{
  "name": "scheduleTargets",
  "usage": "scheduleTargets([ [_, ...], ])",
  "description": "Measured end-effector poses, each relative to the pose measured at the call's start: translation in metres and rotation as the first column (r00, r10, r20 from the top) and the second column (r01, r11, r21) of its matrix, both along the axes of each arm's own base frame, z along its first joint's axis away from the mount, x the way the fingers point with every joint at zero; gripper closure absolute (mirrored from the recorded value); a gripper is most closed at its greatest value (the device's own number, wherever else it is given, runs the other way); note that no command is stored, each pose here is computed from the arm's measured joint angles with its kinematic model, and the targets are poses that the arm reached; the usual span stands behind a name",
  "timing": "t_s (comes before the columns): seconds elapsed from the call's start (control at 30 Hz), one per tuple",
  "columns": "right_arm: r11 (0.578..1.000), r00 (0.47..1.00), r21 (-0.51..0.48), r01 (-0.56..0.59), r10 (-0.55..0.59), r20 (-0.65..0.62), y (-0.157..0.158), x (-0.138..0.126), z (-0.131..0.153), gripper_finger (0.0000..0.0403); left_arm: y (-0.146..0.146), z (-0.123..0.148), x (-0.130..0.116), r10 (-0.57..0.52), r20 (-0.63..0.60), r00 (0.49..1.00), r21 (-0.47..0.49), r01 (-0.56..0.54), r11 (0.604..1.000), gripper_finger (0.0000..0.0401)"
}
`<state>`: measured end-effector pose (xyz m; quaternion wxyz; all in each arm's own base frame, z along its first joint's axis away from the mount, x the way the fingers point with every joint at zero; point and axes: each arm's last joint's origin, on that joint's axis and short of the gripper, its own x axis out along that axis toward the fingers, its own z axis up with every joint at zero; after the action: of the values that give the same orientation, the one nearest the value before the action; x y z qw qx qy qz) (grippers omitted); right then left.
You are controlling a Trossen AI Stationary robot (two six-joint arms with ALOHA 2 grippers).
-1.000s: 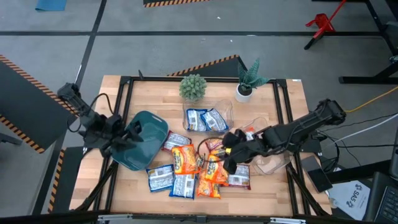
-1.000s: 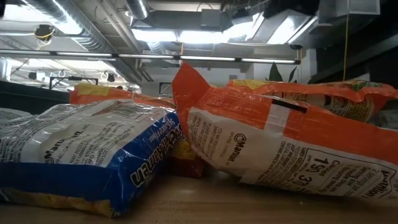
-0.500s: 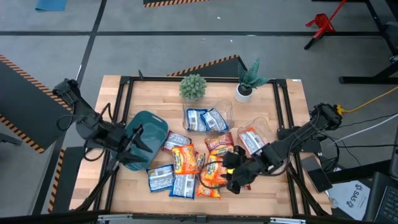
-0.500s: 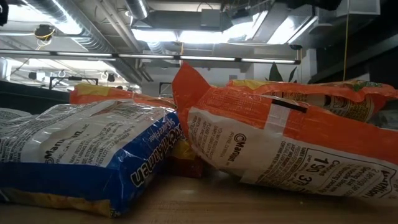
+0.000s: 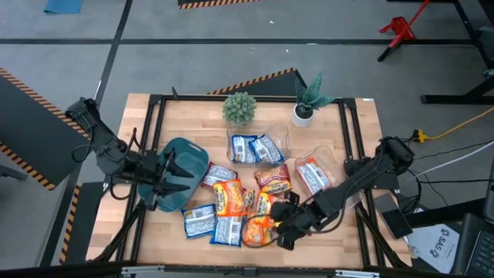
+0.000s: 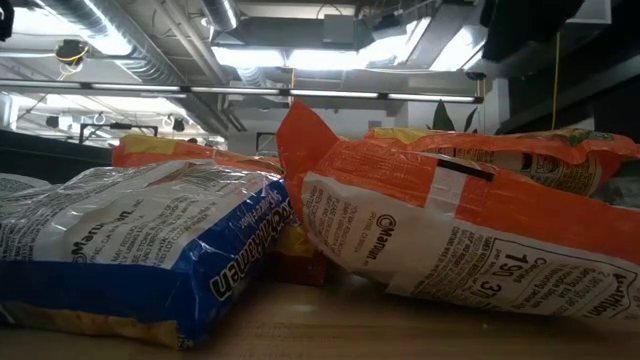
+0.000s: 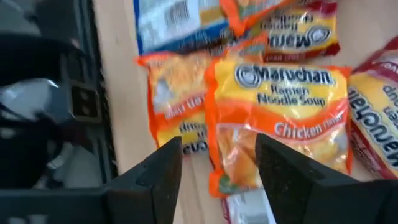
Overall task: Sort Maruchan noodles
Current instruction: Put the right orange noodle pack into the right transparent bin
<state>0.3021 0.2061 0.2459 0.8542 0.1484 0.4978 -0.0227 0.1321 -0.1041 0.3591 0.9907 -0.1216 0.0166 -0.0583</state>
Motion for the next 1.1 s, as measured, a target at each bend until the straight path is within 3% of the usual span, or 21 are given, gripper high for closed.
scheduleTargets([
  [0.27,0.985,0.989,-0.154,-0.081,0.059,-0.138,0.022,0.031,-0.006,0.0214,0.0,0.001,0.0,0.013,0.005,1.0,-0.006,-0.013,1.0,0.0247],
  [0.43,0.943,0.976,-0.32,-0.089,0.018,-0.218,0.029,0.042,-0.006,0.0214,0.0,-0.002,0.0,0.012,-0.012,1.0,0.013,-0.012,1.0,0.0247],
  [0.73,0.932,0.955,-0.339,-0.13,0.025,-0.297,0.043,0.046,-0.035,0.0214,-0.001,-0.004,0.0,0.001,-0.028,1.0,0.029,0.0,1.0,0.0247],
  [1.1,0.905,0.963,-0.413,-0.106,-0.01,-0.269,0.041,0.047,-0.042,0.0214,-0.001,-0.007,0.0,-0.01,-0.054,0.998,0.051,0.013,0.999,0.0247],
])
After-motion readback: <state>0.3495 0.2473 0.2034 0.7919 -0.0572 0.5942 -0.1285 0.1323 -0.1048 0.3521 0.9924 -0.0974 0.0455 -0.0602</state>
